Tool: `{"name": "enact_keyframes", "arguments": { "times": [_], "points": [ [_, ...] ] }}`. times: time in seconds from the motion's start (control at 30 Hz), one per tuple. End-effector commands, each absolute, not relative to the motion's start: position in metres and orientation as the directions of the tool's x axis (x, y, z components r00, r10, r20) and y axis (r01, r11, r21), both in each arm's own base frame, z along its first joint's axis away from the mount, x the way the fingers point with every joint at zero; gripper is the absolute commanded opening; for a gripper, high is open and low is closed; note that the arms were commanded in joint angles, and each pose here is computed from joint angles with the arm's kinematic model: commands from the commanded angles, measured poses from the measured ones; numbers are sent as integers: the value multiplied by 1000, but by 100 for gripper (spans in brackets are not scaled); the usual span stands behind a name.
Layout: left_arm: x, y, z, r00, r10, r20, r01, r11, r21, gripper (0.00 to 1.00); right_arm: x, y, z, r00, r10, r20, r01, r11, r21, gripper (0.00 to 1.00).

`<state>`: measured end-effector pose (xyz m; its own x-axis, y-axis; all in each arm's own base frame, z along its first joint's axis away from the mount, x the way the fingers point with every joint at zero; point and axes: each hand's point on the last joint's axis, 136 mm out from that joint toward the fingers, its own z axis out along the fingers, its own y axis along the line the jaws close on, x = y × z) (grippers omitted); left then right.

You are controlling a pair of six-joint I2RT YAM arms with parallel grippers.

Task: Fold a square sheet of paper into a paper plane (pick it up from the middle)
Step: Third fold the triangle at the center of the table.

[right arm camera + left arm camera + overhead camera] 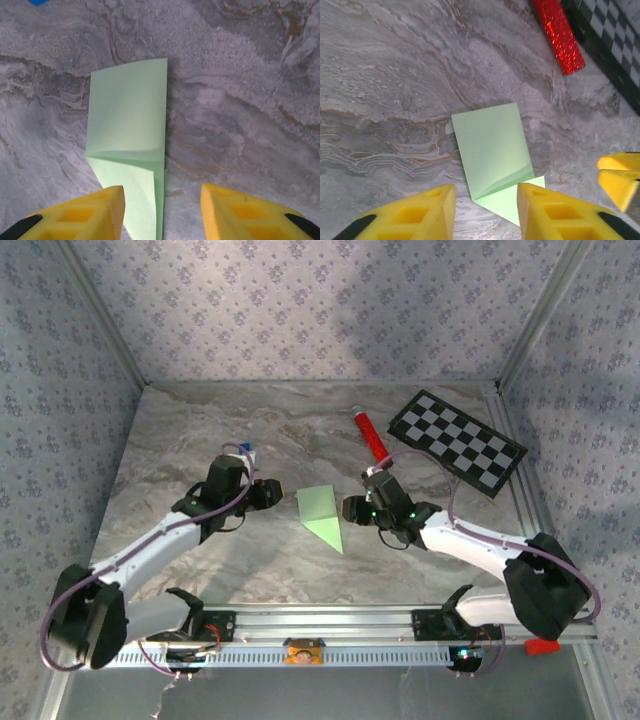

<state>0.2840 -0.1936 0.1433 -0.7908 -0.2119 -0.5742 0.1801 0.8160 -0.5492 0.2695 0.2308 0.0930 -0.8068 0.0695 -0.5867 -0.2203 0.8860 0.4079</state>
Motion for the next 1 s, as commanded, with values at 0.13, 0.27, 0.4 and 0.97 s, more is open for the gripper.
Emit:
{"name": "enact_keyframes", "arguments": {
  "times": [0.13,0.27,0.4,0.97],
  "points": [
    [279,-175,132,-737,-281,-615,147,821,-551,50,276,235,80,-846,2,-533,-243,889,389,44],
    [279,-179,121,-768,-321,-554,93,800,-593,50,272,248,69,-879,-22,-476,-262,856,445,45],
    [276,-190,112,-826,-296,-480,75,786,-614,51,269,259,63,-898,-16,-440,-263,821,507,45],
    [285,-218,89,-901,-267,-341,30,746,-665,51,270,275,45,-928,-66,-366,-265,807,528,28]
  ]
}}
